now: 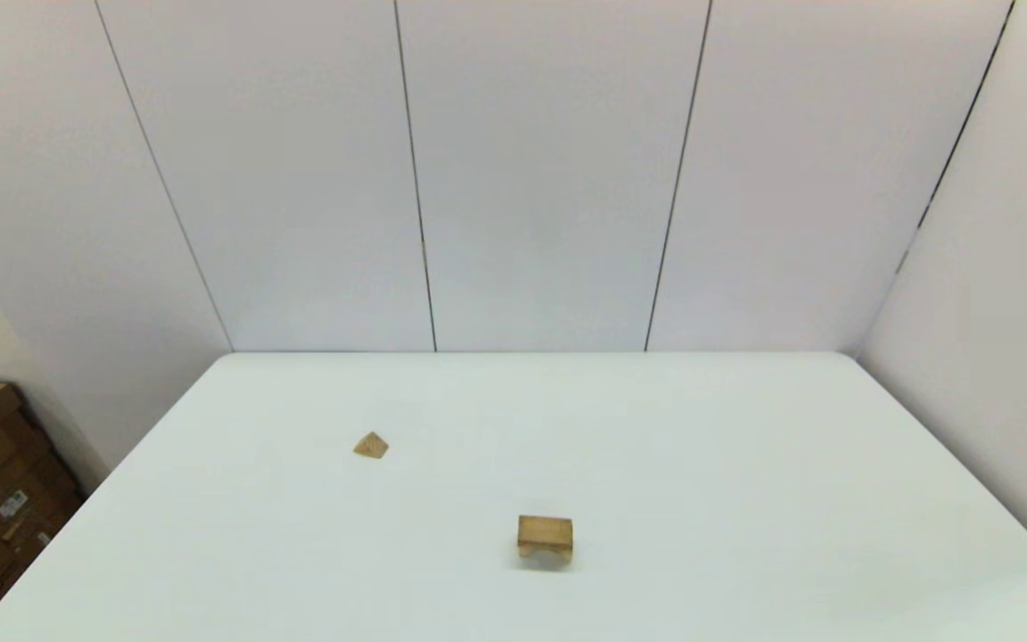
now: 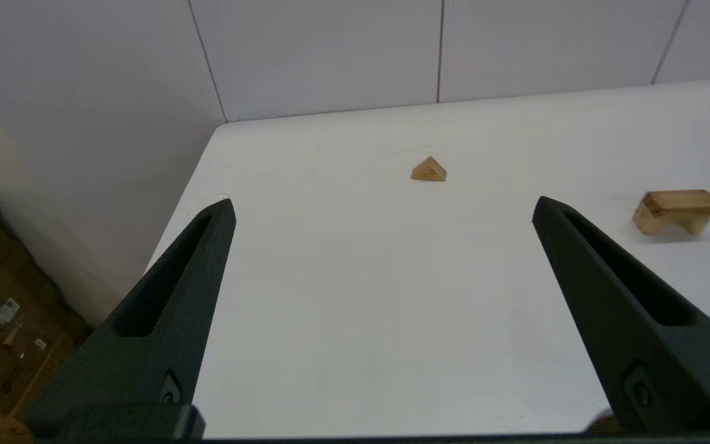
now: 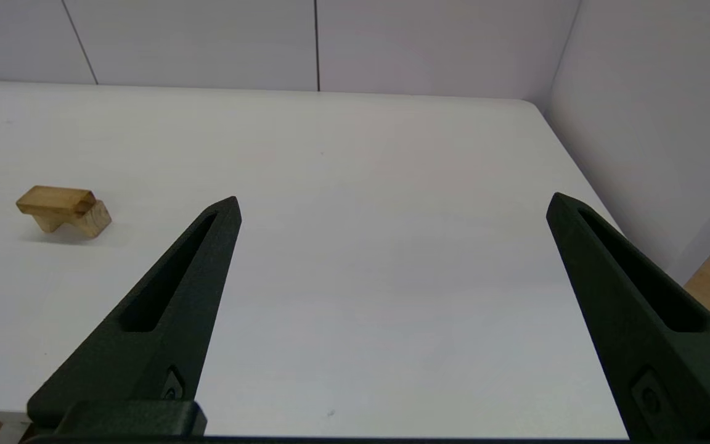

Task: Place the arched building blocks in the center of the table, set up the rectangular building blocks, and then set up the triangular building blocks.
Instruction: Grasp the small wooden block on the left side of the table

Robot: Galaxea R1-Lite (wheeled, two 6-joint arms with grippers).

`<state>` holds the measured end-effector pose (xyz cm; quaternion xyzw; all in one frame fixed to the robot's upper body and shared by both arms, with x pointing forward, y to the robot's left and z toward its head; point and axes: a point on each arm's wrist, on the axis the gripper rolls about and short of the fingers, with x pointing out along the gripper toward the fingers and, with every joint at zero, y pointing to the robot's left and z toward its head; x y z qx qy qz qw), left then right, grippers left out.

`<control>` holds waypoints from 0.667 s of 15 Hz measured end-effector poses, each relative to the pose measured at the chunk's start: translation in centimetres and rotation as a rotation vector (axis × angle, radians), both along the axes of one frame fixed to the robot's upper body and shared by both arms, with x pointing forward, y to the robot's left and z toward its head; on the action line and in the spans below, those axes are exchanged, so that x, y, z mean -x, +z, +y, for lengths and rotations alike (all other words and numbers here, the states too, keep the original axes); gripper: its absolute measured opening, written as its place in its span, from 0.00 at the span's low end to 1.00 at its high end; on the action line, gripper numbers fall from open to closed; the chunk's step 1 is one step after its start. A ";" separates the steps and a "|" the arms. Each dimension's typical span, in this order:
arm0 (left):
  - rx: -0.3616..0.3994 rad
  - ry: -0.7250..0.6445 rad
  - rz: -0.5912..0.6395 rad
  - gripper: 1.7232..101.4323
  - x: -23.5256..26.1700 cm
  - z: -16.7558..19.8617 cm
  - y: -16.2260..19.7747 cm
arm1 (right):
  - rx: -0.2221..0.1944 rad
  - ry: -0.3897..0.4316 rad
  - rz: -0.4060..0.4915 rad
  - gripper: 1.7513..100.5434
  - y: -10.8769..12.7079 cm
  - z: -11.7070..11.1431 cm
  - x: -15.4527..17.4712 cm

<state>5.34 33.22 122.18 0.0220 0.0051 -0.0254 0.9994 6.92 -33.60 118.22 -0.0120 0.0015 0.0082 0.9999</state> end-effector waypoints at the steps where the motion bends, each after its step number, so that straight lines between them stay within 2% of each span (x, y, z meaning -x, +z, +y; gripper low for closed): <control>1: 0.000 -0.006 0.006 0.96 0.0 0.0 0.9 | 0.000 0.000 0.000 0.97 0.0 0.0 0.0; 5: -0.013 -0.031 0.081 0.96 -1.8 0.0 5.3 | 0.000 0.000 0.000 0.97 0.0 0.0 0.0; 10: -0.030 -0.039 0.236 0.96 -8.3 -0.1 11.3 | 0.000 0.000 0.000 0.97 0.0 0.0 0.0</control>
